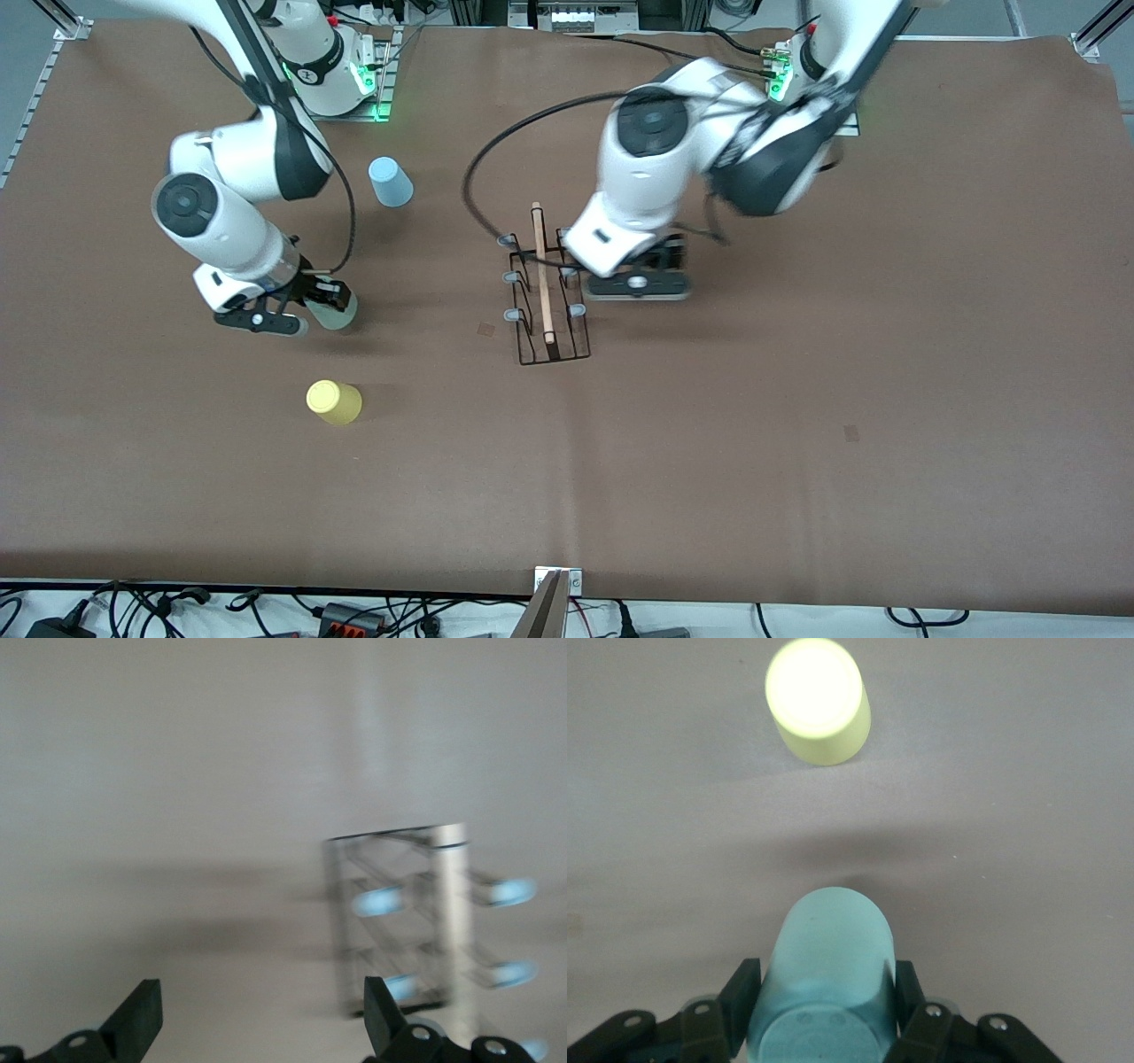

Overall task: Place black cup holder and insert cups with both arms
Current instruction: 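Release the rack and raise the left gripper while the right lifts the cup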

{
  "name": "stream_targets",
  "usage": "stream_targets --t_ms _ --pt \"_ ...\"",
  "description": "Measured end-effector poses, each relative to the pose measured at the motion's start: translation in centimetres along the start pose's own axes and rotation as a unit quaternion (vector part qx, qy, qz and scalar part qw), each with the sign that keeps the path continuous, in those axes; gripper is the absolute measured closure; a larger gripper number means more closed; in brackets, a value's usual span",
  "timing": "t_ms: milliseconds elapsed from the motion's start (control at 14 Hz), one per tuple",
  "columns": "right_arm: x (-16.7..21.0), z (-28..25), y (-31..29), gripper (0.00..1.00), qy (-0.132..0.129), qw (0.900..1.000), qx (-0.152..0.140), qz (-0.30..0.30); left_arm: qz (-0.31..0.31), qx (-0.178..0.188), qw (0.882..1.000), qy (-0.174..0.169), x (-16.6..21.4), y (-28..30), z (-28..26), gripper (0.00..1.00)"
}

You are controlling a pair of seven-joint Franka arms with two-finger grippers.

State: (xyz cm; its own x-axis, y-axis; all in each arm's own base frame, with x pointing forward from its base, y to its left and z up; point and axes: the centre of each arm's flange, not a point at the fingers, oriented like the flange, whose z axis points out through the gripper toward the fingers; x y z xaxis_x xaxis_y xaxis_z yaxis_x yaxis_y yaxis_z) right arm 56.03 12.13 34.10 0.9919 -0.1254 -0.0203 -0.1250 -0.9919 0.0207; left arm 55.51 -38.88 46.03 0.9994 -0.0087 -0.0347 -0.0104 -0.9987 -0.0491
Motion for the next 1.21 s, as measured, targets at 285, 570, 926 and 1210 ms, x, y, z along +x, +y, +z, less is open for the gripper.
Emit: stream_targets --t_ms 285,570,926,1210 --pt "-2.6 -5.5 -5.5 0.34 0.007 1.0 0.004 0.011 0.051 0.042 0.996 -0.054 2.6 -13.7 -4.1 0.0" --pt "-9.0 -7.7 -16.6 0.34 0.015 0.997 0.022 0.069 0.094 0.028 0.992 -0.082 5.4 -27.7 -5.0 0.0" --pt "-15.2 -6.6 -25.4 0.34 -0.007 0.991 0.045 0.123 0.09 0.006 0.994 -0.069 5.2 -32.9 -7.7 0.0" --pt "-15.3 -4.4 -26.6 0.34 -0.013 0.99 0.048 0.131 0.043 -0.031 0.996 -0.067 4.5 -35.8 -8.3 0.0"
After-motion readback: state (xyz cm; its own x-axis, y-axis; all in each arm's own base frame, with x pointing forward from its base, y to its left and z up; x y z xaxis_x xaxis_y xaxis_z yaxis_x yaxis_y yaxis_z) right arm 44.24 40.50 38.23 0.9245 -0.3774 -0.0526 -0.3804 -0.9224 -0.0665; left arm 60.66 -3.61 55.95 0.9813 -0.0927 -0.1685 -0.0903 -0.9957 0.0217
